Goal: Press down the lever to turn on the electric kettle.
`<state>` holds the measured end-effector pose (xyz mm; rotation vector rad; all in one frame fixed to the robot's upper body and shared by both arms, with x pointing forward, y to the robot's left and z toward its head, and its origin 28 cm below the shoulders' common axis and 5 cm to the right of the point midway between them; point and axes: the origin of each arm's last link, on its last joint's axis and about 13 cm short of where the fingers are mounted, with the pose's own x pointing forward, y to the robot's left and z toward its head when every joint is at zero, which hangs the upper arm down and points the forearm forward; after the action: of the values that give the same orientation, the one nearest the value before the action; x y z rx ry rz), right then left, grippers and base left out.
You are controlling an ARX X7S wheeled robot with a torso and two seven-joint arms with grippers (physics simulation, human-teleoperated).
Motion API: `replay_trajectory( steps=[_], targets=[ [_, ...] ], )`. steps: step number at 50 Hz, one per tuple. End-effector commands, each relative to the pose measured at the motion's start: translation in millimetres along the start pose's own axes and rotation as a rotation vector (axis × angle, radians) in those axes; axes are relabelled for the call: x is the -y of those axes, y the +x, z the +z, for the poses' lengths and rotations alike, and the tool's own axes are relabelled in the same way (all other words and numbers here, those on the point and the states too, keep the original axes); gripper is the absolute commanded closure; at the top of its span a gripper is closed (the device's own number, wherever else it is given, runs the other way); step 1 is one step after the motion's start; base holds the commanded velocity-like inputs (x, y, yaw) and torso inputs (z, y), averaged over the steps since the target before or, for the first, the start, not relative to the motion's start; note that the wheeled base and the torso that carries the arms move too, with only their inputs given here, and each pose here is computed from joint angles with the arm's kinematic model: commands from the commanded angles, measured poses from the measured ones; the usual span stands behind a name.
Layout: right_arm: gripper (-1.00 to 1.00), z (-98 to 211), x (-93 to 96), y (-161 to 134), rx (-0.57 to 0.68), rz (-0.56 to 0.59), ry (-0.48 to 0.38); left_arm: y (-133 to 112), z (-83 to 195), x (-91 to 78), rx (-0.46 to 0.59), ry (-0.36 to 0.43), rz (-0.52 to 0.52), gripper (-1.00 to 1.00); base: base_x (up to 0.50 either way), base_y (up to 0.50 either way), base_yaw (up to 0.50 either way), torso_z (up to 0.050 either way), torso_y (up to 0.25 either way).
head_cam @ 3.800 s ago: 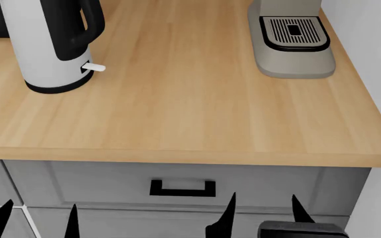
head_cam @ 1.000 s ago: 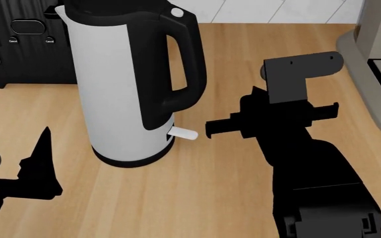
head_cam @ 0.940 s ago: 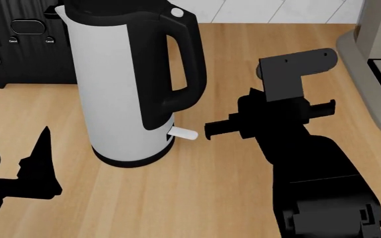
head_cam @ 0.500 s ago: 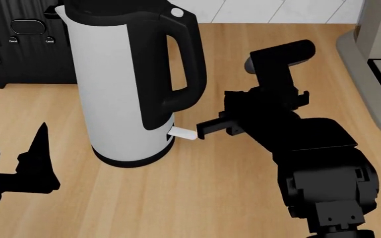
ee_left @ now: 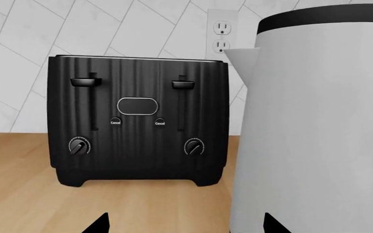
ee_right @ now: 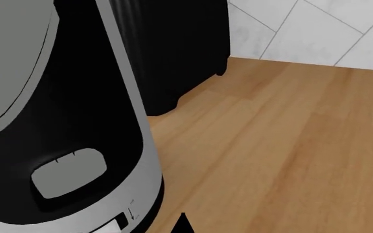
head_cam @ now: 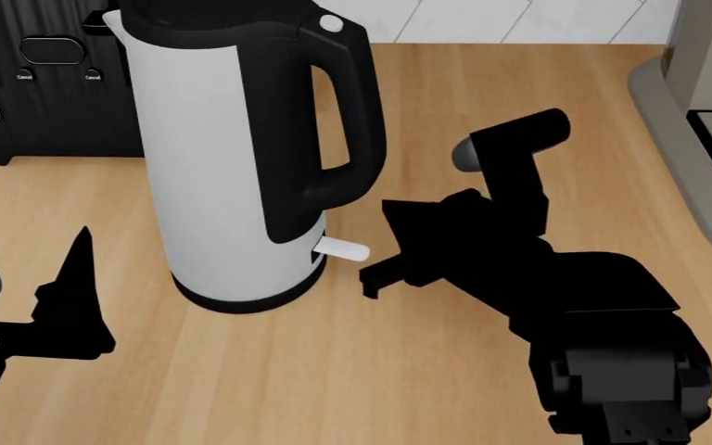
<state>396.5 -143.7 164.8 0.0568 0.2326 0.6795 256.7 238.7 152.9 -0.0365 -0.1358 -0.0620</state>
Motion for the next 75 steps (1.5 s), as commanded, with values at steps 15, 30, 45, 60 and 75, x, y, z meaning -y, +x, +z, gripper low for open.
replay_trajectory(
  steps=[15, 30, 45, 60, 75],
  targets=[
    [1.0, -10, -10.0, 0, 0.044, 0.127, -0.034, 1, 3, 1.6, -0.001, -0.002, -0.002, -1.0, 0.0, 0.0, 0.0, 0.0, 0.0],
    [1.0, -12, -24.6, 2, 0.054, 0.194, -0.084, 1, -3, 2.5, -0.01, 0.008, -0.006, -1.0, 0.0, 0.0, 0.0, 0.0, 0.0],
    [1.0, -14, -14.0, 9, 0.041, 0.153, -0.052, 0, -6, 2.2, -0.013, 0.006, -0.007, -1.0, 0.0, 0.0, 0.0, 0.0, 0.0],
    [1.0, -33, -7.6, 19, -0.022, 0.15, -0.011, 0, 0, 1.3, -0.011, -0.002, -0.002, -1.0, 0.0, 0.0, 0.0, 0.0, 0.0],
    [1.0, -57, 1.2, 26, -0.077, 0.124, 0.044, 0, -1, 0.0, -0.012, -0.006, 0.0, -1.0, 0.0, 0.0, 0.0, 0.0, 0.0]
  ],
)
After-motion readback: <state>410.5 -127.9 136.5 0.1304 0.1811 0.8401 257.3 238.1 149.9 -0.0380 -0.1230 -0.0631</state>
